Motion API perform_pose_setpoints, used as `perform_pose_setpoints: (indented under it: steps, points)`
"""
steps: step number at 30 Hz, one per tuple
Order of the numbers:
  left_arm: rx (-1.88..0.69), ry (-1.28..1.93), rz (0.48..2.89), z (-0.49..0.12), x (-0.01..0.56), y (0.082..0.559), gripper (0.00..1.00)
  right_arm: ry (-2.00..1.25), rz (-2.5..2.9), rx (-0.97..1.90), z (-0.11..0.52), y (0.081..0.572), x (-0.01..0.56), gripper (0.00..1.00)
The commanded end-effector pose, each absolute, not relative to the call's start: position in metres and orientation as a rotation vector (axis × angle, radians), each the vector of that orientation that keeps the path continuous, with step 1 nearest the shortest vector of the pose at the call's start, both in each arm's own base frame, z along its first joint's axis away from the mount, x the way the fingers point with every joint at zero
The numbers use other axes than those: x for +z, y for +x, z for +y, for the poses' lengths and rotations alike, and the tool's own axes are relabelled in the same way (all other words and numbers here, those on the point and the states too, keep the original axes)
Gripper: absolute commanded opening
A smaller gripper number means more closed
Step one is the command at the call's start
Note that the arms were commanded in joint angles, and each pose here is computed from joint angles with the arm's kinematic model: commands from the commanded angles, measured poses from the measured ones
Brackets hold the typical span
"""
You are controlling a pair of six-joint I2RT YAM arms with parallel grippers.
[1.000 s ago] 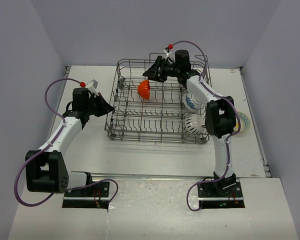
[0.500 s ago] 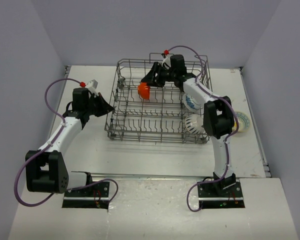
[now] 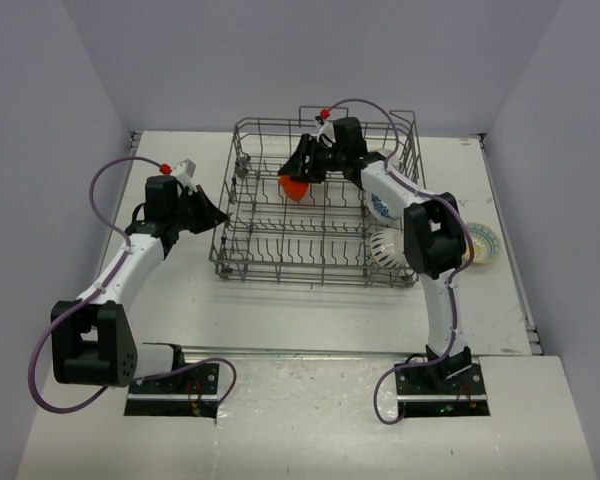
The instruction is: Unload the bowls from the dish rack
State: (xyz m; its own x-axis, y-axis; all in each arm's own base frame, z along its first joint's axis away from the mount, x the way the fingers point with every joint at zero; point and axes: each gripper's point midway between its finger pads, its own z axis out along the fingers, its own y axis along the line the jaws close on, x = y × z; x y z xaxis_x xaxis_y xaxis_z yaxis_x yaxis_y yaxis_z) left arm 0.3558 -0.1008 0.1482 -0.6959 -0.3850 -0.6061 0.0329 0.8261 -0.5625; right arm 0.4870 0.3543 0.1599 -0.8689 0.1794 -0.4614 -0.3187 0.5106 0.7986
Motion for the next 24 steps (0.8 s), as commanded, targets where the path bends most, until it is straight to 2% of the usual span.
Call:
perform_pose_setpoints:
  steps: [1,11,24]
  points:
    - [-0.68,-0.251,2.276,-0.098,0.139,0.35,0.0,-0.17,2.18,1.237,0.341,0.487,0.199,0.58]
    - [-0.681,-0.248,2.274,-0.098,0.139,0.35,0.0,-0.135,2.164,1.119,0.318,0.483,0.215,0.59]
    - [-0.664,-0.244,2.275,-0.096,0.139,0.351,0.0,-0.044,2.267,1.022,0.308,0.494,0.159,0.59]
